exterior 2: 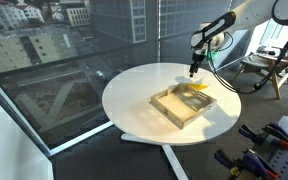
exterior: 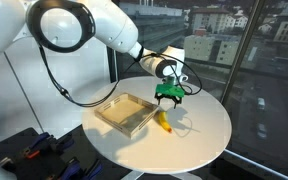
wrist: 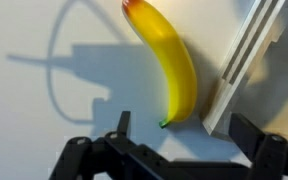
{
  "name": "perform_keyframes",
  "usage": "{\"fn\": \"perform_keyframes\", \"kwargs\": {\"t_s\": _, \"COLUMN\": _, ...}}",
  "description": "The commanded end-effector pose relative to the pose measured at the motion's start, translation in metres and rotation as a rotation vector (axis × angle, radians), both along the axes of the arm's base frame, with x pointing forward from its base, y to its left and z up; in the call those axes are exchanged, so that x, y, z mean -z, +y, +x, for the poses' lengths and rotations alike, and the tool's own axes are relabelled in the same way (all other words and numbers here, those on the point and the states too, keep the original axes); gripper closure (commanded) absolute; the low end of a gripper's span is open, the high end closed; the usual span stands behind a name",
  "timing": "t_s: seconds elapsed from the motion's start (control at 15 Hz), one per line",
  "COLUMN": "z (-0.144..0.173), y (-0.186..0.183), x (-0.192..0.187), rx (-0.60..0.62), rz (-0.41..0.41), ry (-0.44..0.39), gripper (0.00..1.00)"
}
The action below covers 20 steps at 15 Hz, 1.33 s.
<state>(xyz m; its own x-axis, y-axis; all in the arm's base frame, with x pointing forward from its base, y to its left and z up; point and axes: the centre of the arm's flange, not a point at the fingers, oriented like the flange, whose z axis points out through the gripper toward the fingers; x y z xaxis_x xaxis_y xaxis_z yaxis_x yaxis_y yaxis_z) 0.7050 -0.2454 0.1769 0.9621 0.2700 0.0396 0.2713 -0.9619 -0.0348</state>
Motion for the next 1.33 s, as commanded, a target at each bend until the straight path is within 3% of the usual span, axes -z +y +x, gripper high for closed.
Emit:
{"fn": "perform_keyframes", "kwargs": {"t_s": 0.0, "z": 0.015, "y": 0.016, "x": -0.025, "rx": -0.003, "rz": 0.010, "ry": -0.026, "gripper": 0.00}}
{"fn": "perform_keyframes", "kwargs": {"t_s": 0.4, "z": 0.030, "y": 0.054, "x": -0.046, "rx": -0.051, "rz": 0.022, "ry": -0.059, "gripper": 0.00}}
{"fn": "perform_keyframes", "kwargs": {"t_s": 0.8, "z": 0.036, "y": 0.070, "x": -0.075, "rx": -0.071, "rz": 0.025, "ry": -0.092, "gripper": 0.00}}
{"fn": "perform_keyframes", "kwargs": {"t_s": 1.27, "z": 0.037, "y": 0.089, "x": -0.092, "rx": 0.049, "rz": 0.021, "ry": -0.122, "gripper": 0.00}}
